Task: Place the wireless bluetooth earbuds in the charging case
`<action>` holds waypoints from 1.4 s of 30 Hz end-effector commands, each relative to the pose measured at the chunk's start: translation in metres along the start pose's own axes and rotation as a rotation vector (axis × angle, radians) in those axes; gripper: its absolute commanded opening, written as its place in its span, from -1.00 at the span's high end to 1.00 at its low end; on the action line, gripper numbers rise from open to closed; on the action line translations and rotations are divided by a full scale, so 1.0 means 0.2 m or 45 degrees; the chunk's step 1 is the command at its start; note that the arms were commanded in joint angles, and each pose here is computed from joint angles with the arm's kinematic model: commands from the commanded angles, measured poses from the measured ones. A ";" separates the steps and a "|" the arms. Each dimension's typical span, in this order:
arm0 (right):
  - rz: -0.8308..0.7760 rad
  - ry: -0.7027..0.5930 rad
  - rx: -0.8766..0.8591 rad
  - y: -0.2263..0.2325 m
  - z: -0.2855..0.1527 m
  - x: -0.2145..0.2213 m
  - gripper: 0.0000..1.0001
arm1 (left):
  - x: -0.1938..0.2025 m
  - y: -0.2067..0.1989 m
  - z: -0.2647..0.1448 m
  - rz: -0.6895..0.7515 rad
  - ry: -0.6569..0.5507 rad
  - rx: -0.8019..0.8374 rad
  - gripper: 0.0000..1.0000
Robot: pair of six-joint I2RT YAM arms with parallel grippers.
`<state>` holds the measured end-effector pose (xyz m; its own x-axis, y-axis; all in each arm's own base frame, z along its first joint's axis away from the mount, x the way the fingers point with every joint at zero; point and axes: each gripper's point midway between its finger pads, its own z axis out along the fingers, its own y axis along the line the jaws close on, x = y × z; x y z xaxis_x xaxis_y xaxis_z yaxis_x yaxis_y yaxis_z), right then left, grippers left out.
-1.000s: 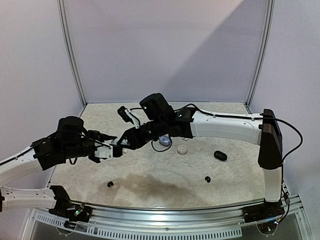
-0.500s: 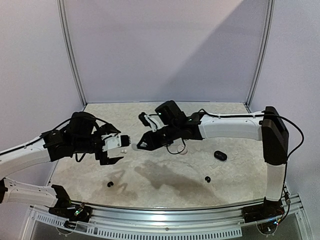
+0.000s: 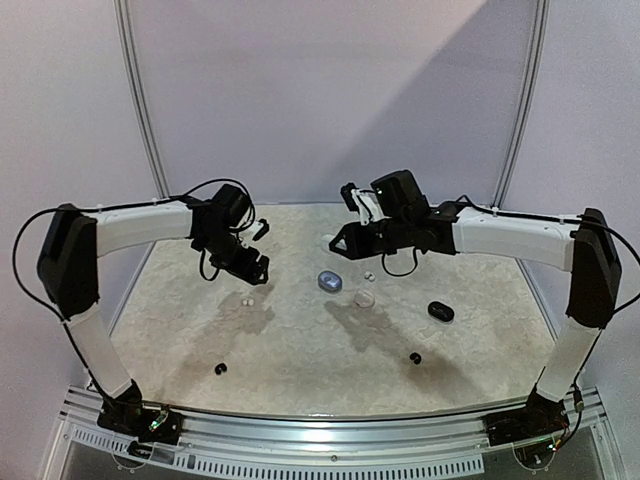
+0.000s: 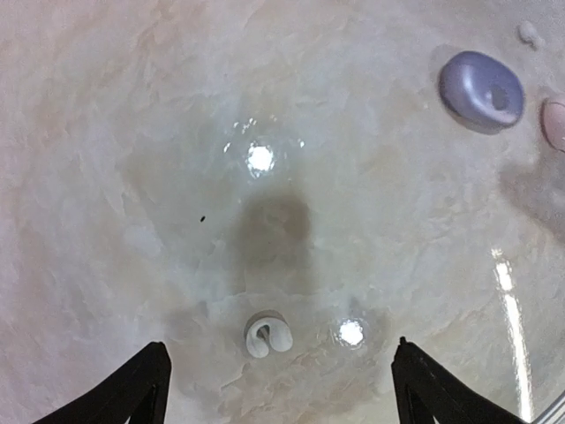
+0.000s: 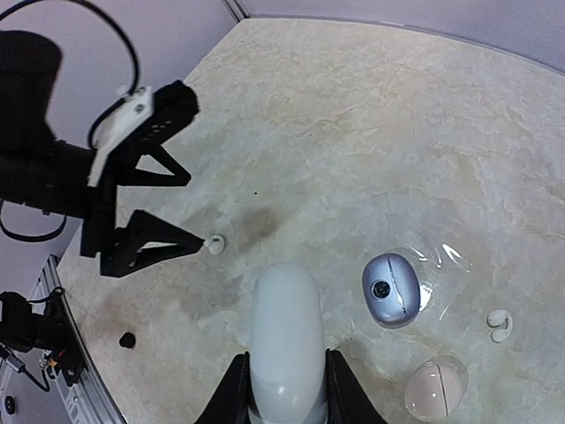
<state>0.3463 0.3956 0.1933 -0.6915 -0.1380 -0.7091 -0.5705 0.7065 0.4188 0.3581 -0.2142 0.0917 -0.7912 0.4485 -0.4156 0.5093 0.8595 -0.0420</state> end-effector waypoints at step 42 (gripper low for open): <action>-0.088 0.156 0.178 -0.27 -0.02 0.18 1.00 | 0.31 -0.03 0.36 -0.354 0.479 -0.118 0.44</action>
<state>0.3527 0.3601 0.1487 -0.7114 -0.2600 -0.6529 -0.5618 0.7686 0.3060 0.3362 -0.1970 0.0064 -0.9777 0.2051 -0.0458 0.2057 0.9786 -0.0088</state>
